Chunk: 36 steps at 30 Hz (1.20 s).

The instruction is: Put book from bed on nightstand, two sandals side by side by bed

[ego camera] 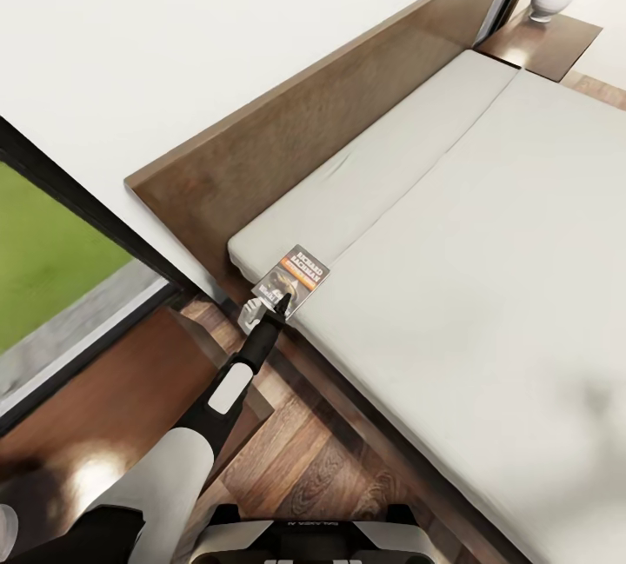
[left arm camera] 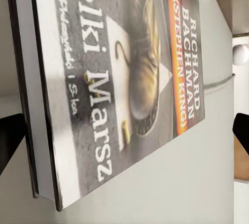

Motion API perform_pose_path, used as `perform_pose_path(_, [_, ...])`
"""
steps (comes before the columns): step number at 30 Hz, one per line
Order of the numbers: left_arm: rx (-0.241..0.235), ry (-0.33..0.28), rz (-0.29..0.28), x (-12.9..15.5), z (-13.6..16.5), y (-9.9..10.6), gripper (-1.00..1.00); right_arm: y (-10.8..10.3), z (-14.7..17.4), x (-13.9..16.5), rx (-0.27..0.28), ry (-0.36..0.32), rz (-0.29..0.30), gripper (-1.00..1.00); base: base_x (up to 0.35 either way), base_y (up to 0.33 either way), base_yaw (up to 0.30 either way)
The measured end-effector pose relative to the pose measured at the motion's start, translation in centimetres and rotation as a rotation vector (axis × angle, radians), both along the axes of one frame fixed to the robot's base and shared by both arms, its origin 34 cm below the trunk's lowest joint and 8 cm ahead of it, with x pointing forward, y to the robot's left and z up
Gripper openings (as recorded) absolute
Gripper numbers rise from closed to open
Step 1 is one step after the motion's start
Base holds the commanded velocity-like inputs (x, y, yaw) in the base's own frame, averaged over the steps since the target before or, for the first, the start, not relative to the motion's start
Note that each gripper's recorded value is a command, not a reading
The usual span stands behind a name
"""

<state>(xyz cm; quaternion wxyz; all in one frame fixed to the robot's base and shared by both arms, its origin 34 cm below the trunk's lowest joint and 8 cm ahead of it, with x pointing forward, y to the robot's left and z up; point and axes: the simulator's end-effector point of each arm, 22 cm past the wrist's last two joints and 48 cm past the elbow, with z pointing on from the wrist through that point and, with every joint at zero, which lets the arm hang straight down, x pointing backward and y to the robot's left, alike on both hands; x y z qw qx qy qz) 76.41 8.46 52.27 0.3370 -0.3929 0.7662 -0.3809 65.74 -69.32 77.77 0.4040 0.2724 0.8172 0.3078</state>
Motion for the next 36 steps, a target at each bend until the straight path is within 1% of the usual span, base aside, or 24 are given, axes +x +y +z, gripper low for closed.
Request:
perform_pose_path(7, [0.000,-0.001,0.001,0.05,0.03,0.03,1.00,-0.01,0.00,0.00,0.000,0.000,0.000,1.00,0.000,0.000,0.000])
perform_pose_path(8, [0.000,-0.001,0.001,0.03,0.02,0.02,-1.00,-0.01,0.01,0.00,0.000,0.000,0.000,1.00,0.000,0.000,0.000])
perform_pose_path(32, [-0.001,0.001,0.001,0.00,-0.01,0.01,-1.00,-0.01,0.01,0.00,0.000,0.000,0.000,1.00,0.000,0.000,0.000])
perform_pose_path(36, [0.000,0.002,0.001,-0.01,0.61,0.01,-1.00,-0.01,0.66,0.01,0.000,-0.001,0.000,1.00,0.000,0.000,0.000])
